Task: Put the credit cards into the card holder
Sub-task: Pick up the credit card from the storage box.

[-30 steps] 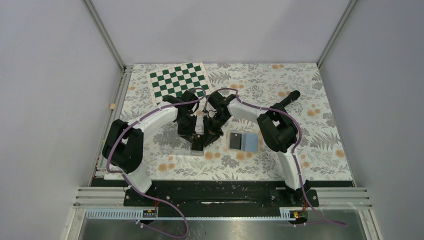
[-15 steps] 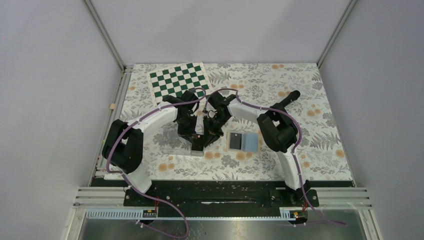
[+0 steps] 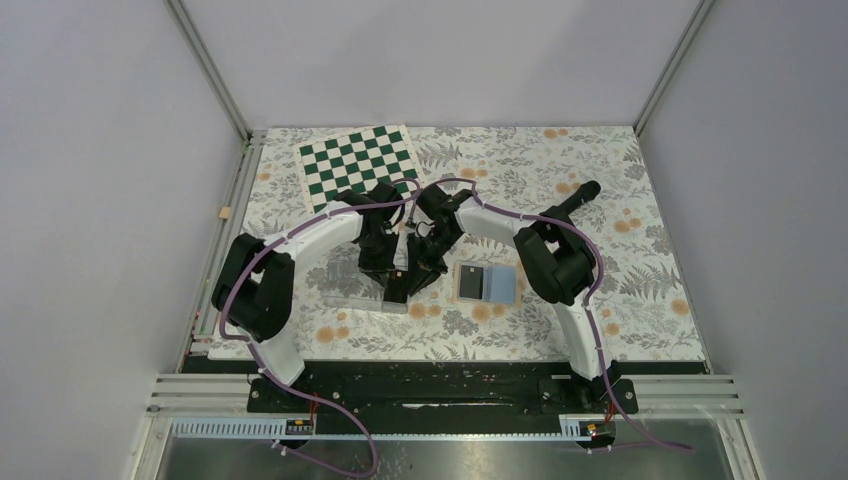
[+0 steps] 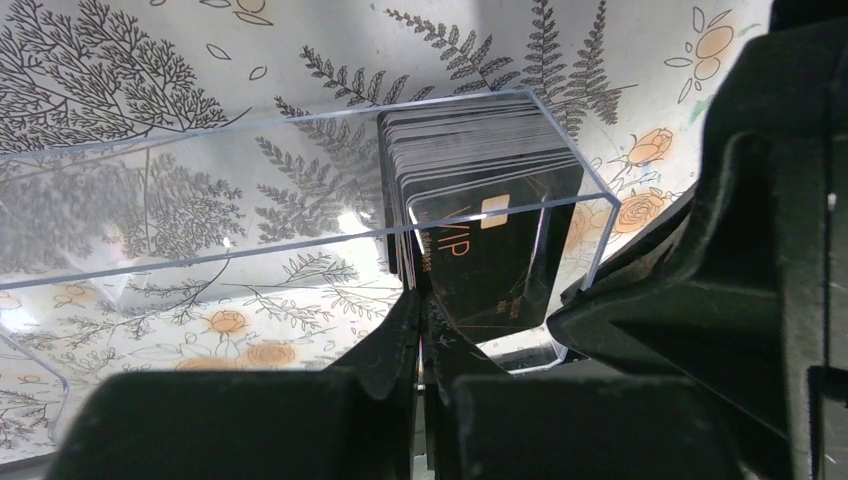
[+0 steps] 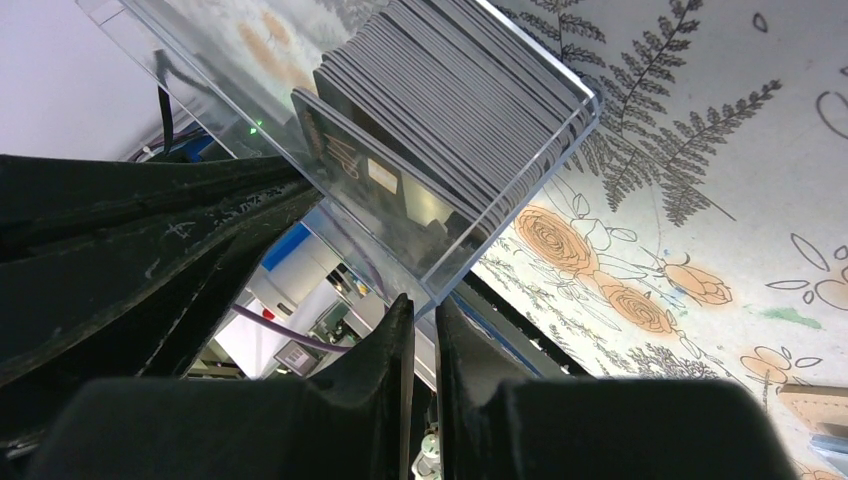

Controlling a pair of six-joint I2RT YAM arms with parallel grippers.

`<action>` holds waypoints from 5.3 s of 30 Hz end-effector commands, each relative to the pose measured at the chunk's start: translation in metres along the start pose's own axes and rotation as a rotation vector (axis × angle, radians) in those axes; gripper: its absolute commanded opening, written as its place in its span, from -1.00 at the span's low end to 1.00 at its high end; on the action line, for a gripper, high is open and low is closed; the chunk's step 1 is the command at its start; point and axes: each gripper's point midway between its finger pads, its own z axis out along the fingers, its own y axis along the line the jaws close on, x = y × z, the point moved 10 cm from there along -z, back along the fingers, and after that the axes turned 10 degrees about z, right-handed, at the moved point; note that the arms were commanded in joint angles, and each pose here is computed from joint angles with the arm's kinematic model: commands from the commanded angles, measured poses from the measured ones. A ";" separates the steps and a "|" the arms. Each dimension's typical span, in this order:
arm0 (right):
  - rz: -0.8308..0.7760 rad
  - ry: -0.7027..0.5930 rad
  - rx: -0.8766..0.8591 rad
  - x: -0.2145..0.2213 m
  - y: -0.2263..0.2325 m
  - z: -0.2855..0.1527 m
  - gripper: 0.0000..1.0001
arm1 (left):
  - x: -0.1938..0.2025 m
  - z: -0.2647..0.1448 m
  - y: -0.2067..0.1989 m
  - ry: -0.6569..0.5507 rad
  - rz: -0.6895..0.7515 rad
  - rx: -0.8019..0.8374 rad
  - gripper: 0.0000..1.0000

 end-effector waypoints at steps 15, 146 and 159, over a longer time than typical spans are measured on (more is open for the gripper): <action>-0.022 0.032 -0.006 0.000 -0.004 0.012 -0.93 | -0.013 -0.020 -0.018 -0.083 0.035 0.152 -1.00; -0.013 0.066 -0.010 0.002 -0.011 0.016 -0.96 | -0.011 0.014 -0.036 0.074 0.222 -0.091 -0.64; -0.014 0.067 -0.011 0.002 -0.011 0.016 -0.96 | -0.006 0.028 -0.035 0.124 0.232 -0.105 -0.67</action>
